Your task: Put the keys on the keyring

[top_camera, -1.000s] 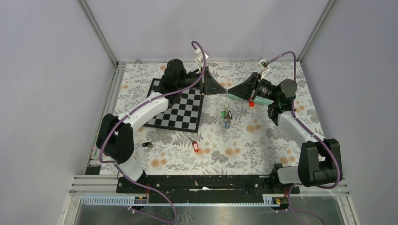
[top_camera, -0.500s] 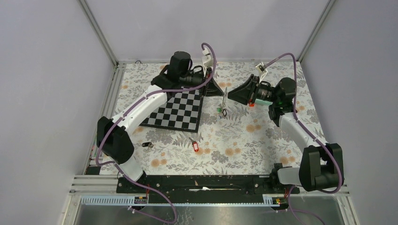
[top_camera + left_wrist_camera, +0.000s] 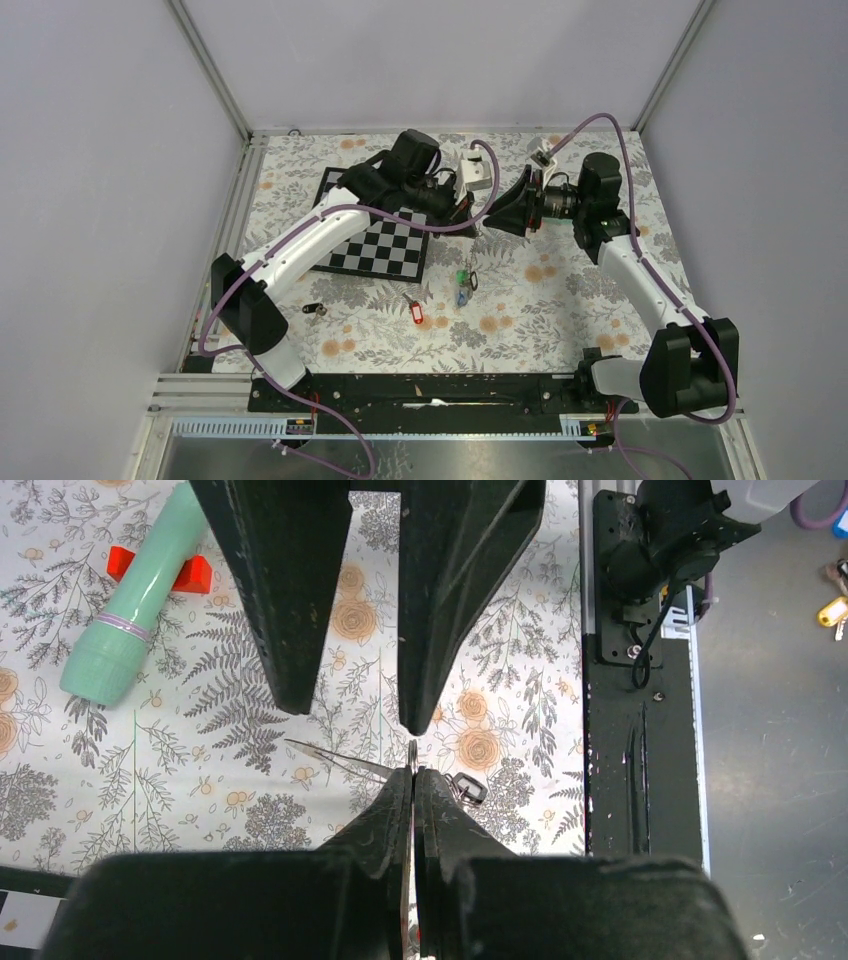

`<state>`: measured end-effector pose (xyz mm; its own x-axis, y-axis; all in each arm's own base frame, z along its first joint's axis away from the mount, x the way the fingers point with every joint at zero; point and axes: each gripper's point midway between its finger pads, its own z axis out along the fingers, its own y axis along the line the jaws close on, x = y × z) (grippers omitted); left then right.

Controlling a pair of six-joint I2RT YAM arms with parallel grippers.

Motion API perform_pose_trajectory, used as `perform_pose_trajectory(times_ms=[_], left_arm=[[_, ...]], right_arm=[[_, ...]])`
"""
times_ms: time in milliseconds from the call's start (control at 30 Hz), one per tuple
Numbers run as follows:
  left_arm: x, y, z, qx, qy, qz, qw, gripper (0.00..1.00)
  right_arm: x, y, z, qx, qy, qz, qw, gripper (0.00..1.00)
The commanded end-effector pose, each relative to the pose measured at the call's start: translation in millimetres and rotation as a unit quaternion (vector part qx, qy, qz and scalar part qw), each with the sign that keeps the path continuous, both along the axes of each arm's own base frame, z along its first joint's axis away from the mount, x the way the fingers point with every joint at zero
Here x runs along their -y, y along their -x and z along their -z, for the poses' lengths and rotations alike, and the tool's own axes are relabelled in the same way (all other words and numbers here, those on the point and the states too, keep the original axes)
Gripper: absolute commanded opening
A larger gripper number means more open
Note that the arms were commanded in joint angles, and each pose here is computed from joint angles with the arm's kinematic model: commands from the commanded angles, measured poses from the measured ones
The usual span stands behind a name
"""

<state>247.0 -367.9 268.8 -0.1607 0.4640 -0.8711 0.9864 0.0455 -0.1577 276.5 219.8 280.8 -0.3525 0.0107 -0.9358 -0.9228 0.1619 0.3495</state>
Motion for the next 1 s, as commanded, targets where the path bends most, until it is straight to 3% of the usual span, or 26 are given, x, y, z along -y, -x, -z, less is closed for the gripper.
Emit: perform_pose_trajectory(times_ms=[0, 633, 967], left_arm=[[1, -1, -40, 0.067, 0.034, 0.008, 0.997, 0.0], [6, 8, -40, 0.047, 0.05, 0.029, 0.997, 0.0], [6, 12, -36, 0.038, 0.05, 0.037, 0.997, 0.0]], right_arm=[[-2, 22, 0, 0.028, 0.014, -0.041, 0.999, 0.47], [-14, 33, 20, 0.047, 0.047, -0.057, 0.996, 0.46], [-14, 34, 16, 0.055, 0.047, -0.059, 0.996, 0.38]])
